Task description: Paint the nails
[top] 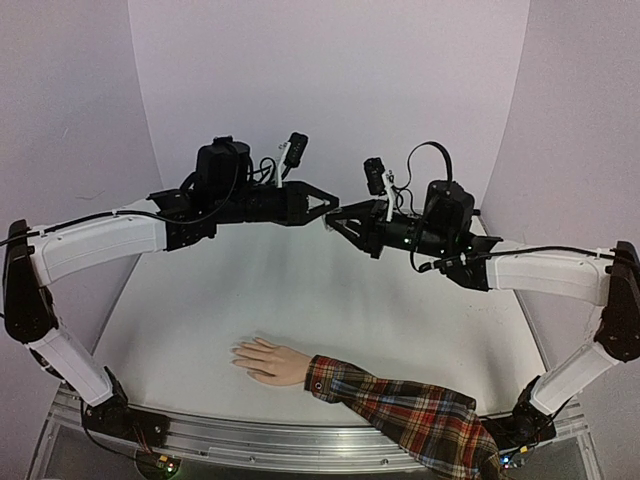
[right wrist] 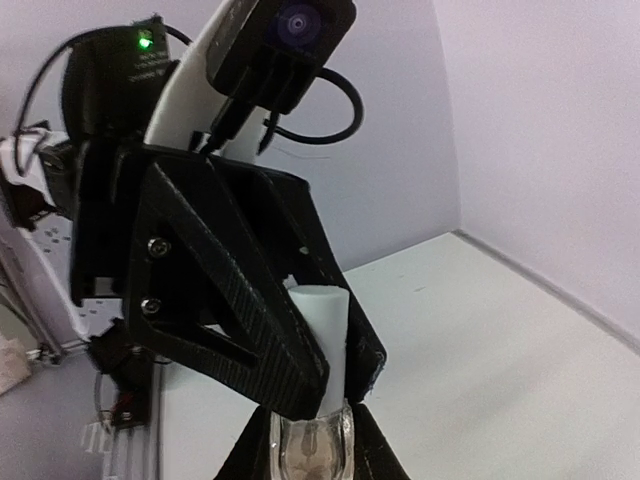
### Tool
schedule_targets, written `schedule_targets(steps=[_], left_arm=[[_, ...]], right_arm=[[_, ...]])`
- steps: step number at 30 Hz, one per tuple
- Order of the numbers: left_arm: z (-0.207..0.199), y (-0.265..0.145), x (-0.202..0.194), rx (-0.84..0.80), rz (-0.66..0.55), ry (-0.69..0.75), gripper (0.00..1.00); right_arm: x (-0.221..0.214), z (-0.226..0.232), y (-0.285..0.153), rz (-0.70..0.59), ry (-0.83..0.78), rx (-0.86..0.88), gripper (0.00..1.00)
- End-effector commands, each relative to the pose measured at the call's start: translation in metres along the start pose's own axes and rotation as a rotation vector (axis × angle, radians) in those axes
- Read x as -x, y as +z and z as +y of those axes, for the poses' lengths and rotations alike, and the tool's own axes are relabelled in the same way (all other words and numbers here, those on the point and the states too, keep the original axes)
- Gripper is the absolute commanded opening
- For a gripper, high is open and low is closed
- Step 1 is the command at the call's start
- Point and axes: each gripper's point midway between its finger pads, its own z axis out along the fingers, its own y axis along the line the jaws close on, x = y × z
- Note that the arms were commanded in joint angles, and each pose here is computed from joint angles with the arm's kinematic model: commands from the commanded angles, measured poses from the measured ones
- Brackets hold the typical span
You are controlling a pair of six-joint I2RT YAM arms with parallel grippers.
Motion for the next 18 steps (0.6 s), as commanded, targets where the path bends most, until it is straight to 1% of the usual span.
schedule_targets(steps=[1,4,5,6,8,9,11,12,13,14,15,16,18], left_arm=[[0.004,0.009,0.033,0.260,-0.123,-0.036,0.00],[0.036,0.011,0.034,0.606,-0.140,-0.086,0.00],[0.045,0.011,0.027,0.689,-0.130,-0.130,0.00],[0.052,0.013,0.021,0.729,-0.113,-0.144,0.00],[0.047,0.017,0.020,0.693,-0.108,-0.158,0.00],[0.039,0.020,0.021,0.637,-0.105,-0.156,0.00],[0.018,0.024,0.025,0.498,-0.106,-0.132,0.01],[0.008,0.027,0.022,0.408,-0.078,-0.122,0.02],[-0.006,0.023,0.028,0.306,-0.082,-0.113,0.12],[-0.021,0.021,0.030,0.203,-0.078,-0.106,0.25],[-0.029,0.015,0.030,0.137,-0.075,-0.098,0.40],[-0.036,0.008,0.032,0.081,-0.083,-0.088,0.50],[-0.045,-0.009,0.037,-0.010,-0.113,-0.070,0.62]], right_arm=[[0.017,-0.031,0.008,-0.047,-0.236,-0.409,0.00],[0.010,-0.062,0.001,0.027,-0.359,-0.786,0.00],[0.013,-0.063,0.001,0.033,-0.393,-0.855,0.00],[0.014,-0.065,0.000,0.043,-0.425,-0.907,0.00],[0.015,-0.065,0.001,0.050,-0.464,-0.945,0.00],[0.015,-0.063,0.002,0.048,-0.467,-0.935,0.00],[0.011,-0.056,0.006,0.050,-0.481,-0.865,0.00],[0.010,-0.049,0.009,0.045,-0.488,-0.808,0.00],[0.011,-0.046,0.008,0.032,-0.477,-0.763,0.00],[0.013,-0.042,0.007,0.015,-0.460,-0.718,0.00],[0.011,-0.038,0.007,0.005,-0.444,-0.657,0.00],[0.012,-0.030,0.006,-0.011,-0.421,-0.571,0.00],[0.013,-0.016,0.001,-0.038,-0.374,-0.408,0.00]])
